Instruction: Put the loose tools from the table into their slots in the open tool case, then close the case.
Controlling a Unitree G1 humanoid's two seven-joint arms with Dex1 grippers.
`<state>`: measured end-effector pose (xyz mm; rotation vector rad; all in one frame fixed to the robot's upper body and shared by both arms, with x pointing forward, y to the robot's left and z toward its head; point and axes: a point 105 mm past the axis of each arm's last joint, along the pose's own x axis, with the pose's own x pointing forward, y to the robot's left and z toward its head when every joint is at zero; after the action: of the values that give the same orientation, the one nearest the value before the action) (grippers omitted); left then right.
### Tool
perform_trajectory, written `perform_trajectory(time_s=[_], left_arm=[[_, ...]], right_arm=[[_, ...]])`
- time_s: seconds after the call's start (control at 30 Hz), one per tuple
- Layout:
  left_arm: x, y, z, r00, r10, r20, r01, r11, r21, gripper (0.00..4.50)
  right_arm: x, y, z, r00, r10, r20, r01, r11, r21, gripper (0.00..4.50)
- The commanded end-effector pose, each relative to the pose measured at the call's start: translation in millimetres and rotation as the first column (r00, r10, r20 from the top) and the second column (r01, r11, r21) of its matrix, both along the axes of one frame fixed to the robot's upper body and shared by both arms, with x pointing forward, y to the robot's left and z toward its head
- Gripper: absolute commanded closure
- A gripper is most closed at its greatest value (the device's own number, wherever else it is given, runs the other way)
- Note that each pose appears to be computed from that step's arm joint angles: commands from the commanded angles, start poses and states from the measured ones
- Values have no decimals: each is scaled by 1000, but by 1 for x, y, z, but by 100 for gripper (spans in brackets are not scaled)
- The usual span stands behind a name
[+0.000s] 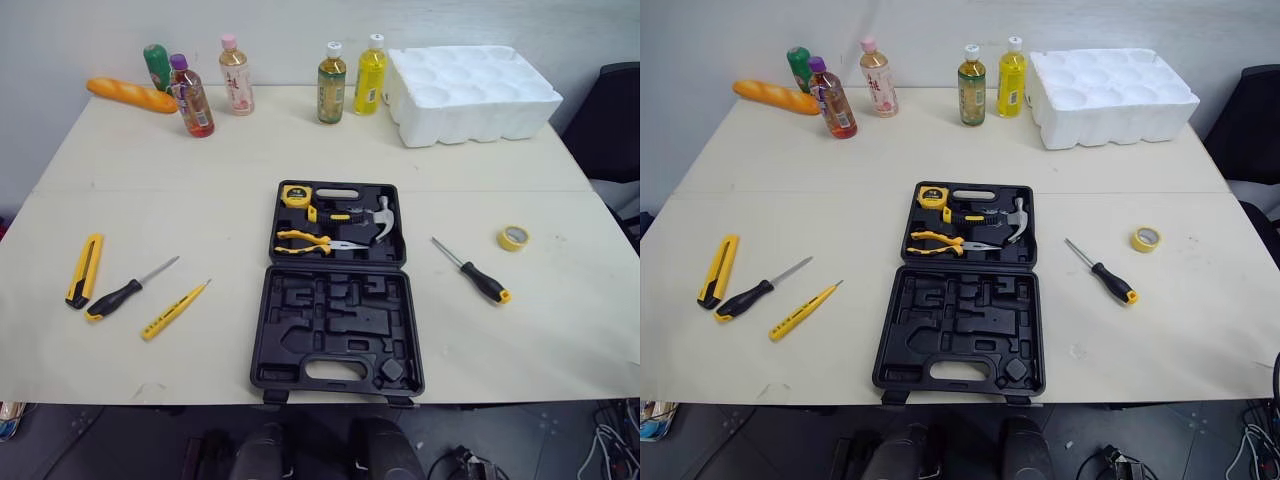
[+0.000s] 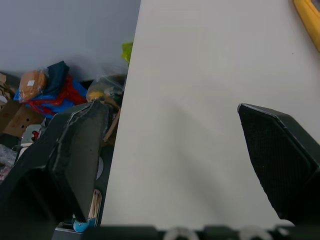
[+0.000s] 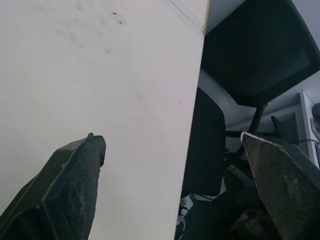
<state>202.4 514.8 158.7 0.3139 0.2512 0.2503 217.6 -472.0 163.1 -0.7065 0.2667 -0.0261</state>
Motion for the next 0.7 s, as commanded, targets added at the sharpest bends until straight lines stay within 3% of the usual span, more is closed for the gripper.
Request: perform_trajectory(time_s=[0.03, 0.2, 0.4, 0.53, 0.7], left_arm=[[-1, 1, 13, 999, -15, 30, 15, 1000, 22, 5], [3, -18, 18, 984, -157, 79, 155, 987, 33, 5], [6, -42, 26, 941, -318, 111, 319, 948, 17, 5], [9, -60, 24, 910, -406, 79, 408, 913, -10, 5], [12, -84, 21, 874, -482, 57, 484, 875, -28, 5]], right_arm=[[8, 9, 14, 998, 45, 45, -46, 999, 9, 0], [33, 43, 31, 973, 164, 160, -192, 965, 178, 0], [55, 89, 39, 931, 326, 166, -355, 913, 200, 0], [65, 128, 55, 847, 459, 268, -516, 830, 213, 0], [67, 162, 54, 776, 585, 236, -630, 737, 245, 0]])
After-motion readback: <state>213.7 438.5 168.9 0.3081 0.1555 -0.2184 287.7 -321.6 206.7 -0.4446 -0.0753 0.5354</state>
